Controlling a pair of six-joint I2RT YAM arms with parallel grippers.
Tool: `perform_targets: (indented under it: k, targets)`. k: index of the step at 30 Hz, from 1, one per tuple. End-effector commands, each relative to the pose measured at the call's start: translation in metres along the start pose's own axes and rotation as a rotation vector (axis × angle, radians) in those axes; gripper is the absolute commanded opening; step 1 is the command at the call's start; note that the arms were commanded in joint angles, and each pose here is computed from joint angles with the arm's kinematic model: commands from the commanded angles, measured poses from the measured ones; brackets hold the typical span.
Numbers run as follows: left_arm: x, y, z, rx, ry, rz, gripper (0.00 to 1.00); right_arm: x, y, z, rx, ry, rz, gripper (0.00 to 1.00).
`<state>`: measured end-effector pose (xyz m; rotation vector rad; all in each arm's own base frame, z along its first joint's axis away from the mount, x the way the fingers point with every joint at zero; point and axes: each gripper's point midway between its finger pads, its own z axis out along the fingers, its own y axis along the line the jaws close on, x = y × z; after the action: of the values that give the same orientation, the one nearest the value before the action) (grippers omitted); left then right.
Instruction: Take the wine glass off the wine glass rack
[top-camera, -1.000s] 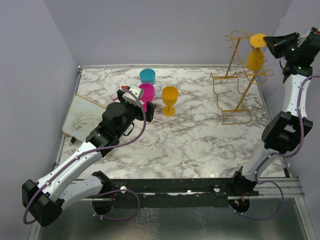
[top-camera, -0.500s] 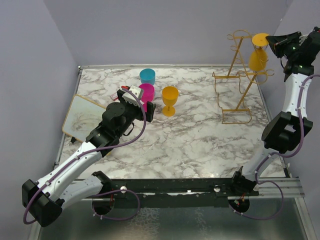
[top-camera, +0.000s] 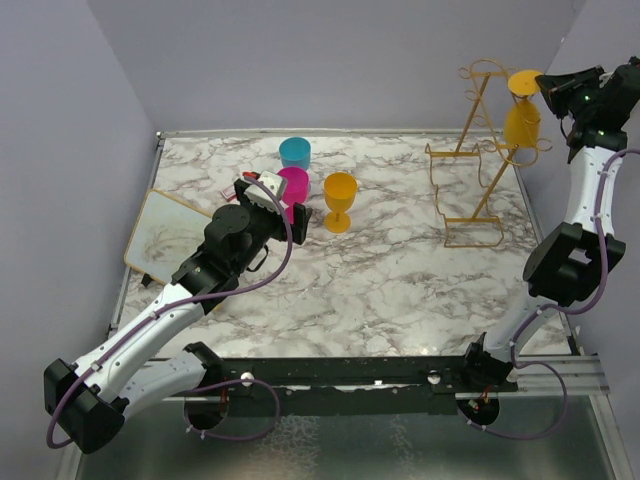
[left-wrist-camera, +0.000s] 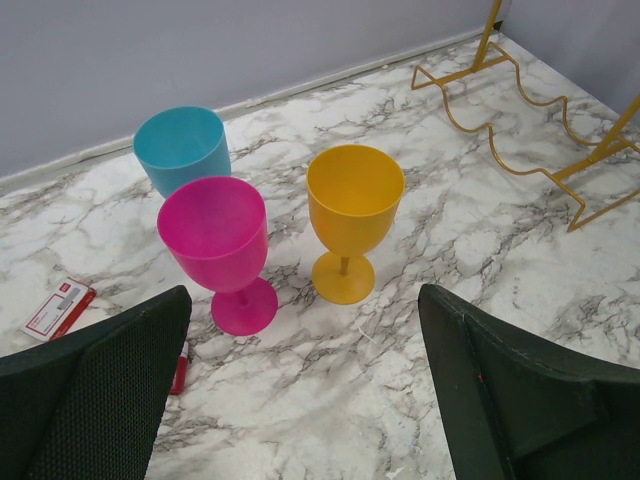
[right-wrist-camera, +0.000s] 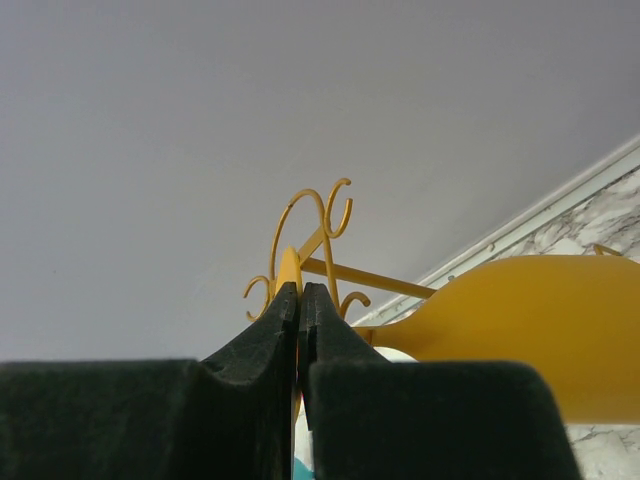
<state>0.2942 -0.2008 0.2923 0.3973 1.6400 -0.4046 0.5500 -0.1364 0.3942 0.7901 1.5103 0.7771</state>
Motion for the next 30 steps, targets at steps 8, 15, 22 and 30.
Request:
perform_targets:
  k: [8, 15, 22, 30]
  targets:
    - [-0.007, 0.000, -0.001, 0.001, -0.024, 0.007, 0.99, -0.027, -0.018, 0.000, 0.121, -0.150, -0.055, 0.01]
    - [-0.008, 0.000, -0.002, 0.000, -0.026, 0.007, 0.99, -0.026, -0.022, 0.008, 0.138, -0.168, -0.039, 0.01]
    - [-0.008, 0.000, -0.002, -0.003, -0.026, 0.010, 0.99, -0.025, -0.017, 0.010, 0.136, -0.171, -0.027, 0.01]
    - [-0.008, 0.000, -0.003, 0.000, -0.029, 0.009, 0.99, -0.041, 0.017, -0.017, 0.105, -0.236, -0.085, 0.01]
